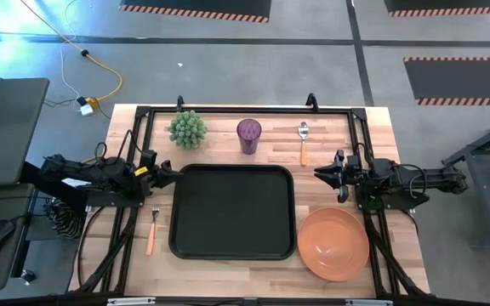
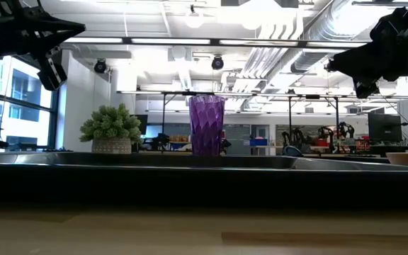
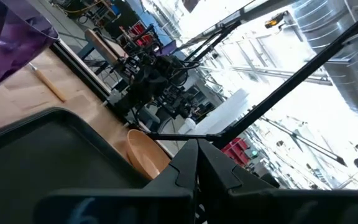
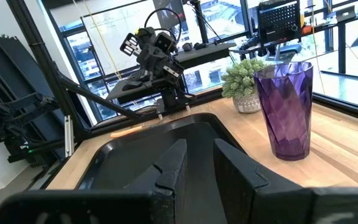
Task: Pick and place plate/cup/fork/spoon on tray
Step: Put the purple cup on the top right of the black tray
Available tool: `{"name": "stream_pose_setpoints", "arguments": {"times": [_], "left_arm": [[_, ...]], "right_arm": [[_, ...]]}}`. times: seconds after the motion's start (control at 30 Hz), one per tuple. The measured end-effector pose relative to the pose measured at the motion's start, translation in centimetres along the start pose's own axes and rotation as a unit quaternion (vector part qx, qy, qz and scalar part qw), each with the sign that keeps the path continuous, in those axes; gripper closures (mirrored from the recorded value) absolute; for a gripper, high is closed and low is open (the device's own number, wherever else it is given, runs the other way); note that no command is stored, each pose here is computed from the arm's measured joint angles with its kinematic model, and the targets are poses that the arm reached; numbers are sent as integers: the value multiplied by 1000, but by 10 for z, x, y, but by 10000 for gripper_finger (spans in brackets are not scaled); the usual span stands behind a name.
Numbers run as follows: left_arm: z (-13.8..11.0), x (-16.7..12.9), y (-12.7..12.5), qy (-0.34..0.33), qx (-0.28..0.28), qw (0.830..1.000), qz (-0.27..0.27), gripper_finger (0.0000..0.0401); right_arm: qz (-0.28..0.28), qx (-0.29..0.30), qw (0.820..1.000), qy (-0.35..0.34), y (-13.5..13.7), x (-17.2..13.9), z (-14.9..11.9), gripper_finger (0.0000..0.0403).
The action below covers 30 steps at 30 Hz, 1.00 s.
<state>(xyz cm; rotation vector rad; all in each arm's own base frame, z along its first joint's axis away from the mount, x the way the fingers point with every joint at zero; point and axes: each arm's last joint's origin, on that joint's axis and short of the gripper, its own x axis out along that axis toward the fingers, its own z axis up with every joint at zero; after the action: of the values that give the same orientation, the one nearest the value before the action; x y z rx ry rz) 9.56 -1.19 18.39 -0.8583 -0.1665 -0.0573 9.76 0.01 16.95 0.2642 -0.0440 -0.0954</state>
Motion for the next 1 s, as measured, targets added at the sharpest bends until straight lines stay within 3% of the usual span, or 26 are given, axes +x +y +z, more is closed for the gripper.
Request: {"name": "stream_pose_setpoints", "arguments": {"times": [0.3, 0.57, 0.77, 1.0], "left_arm": [[0, 0, 0, 1, 51, 999, 1, 396], [0, 0, 0, 1, 92, 996, 1, 355], [-3, 0, 4, 7, 84, 996, 29, 322], [3, -1, 1, -23, 39, 998, 49, 316]], "right_arm": [[0, 0, 1000, 0, 0, 0, 0, 331], [0, 0, 1000, 0, 0, 0, 0, 331], [0, 0, 1000, 0, 0, 0, 0, 331], [0, 0, 1000, 0, 0, 0, 0, 331]]}}
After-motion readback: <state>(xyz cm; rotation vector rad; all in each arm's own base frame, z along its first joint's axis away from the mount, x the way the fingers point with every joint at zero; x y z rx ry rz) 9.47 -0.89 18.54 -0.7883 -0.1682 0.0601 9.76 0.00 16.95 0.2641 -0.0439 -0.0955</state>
